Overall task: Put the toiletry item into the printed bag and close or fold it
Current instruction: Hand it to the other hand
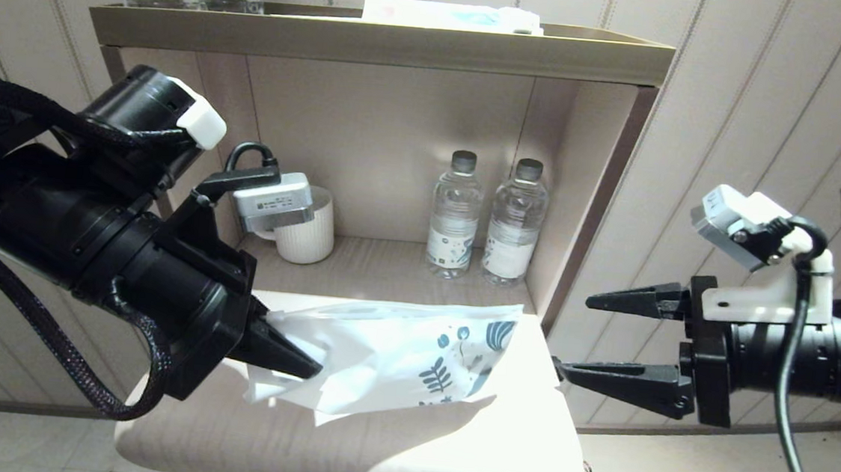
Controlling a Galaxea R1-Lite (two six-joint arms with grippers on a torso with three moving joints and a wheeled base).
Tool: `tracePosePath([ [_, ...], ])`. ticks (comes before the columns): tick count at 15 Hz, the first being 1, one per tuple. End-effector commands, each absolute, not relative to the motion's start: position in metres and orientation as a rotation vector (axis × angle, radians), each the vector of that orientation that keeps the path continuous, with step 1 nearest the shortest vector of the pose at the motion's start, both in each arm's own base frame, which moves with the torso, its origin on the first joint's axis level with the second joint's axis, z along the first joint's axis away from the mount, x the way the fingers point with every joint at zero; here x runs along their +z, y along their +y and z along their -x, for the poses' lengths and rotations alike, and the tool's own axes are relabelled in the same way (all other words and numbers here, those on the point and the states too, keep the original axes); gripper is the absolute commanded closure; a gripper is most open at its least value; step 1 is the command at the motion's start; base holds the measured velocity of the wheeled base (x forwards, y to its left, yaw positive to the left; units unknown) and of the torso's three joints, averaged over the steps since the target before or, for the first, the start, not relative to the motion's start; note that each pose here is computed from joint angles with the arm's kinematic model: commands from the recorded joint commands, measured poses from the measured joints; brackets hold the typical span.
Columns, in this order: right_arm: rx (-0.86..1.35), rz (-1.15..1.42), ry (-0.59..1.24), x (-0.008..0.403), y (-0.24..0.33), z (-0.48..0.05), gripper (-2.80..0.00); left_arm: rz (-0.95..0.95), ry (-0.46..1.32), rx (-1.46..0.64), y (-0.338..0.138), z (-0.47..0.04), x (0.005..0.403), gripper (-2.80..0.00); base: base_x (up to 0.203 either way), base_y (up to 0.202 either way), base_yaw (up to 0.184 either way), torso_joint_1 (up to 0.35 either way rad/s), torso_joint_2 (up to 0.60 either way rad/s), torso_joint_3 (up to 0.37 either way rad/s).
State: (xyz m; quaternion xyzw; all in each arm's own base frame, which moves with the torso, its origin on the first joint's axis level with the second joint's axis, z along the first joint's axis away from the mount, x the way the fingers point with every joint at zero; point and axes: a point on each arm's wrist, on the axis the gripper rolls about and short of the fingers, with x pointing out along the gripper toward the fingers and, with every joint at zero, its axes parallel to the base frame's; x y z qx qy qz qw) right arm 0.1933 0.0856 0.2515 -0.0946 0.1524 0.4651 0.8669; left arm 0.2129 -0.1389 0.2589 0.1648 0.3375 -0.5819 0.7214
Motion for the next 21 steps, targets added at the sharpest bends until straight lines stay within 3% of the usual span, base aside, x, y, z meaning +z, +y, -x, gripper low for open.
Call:
tracePosePath([
  [1,0.978,0.202,0.308,0.253,0.084,-0.188,-2.8,-0.398,0.744,-1.317,-0.143,-0.216,0.253,0.0,0.0,0.0,0.0,0.0,0.0,0.0],
  [6,0.973,0.204,0.322,0.247,0.084,-0.188,-2.8,-0.43,0.651,-1.325,-0.145,-0.221,0.268,0.0,0.0,0.0,0.0,0.0,0.0,0.0],
  [13,1.011,0.22,0.179,0.28,0.083,-0.163,-2.8,-0.44,0.647,-1.388,-0.179,-0.23,0.273,0.0,0.0,0.0,0.0,0.0,0.0,0.0],
  [14,1.01,0.222,0.154,0.288,0.085,-0.164,-0.62,-0.441,0.641,-1.393,-0.185,-0.234,0.277,0.0,0.0,0.0,0.0,0.0,0.0,0.0],
  [15,1.011,0.226,0.139,0.293,0.087,-0.168,0.0,-0.442,0.653,-1.403,-0.191,-0.237,0.278,0.0,0.0,0.0,0.0,0.0,0.0,0.0],
  [18,1.038,0.233,0.132,0.309,0.095,-0.17,0.0,-0.445,0.67,-1.418,-0.196,-0.236,0.278,0.0,0.0,0.0,0.0,0.0,0.0,0.0],
  [19,1.053,0.234,0.15,0.316,0.098,-0.17,-2.8,-0.445,0.67,-1.418,-0.196,-0.236,0.278,0.0,0.0,0.0,0.0,0.0,0.0,0.0],
  [21,1.086,0.239,0.166,0.33,0.107,-0.174,-2.8,-0.442,0.671,-1.42,-0.195,-0.234,0.279,0.0,0.0,0.0,0.0,0.0,0.0,0.0],
])
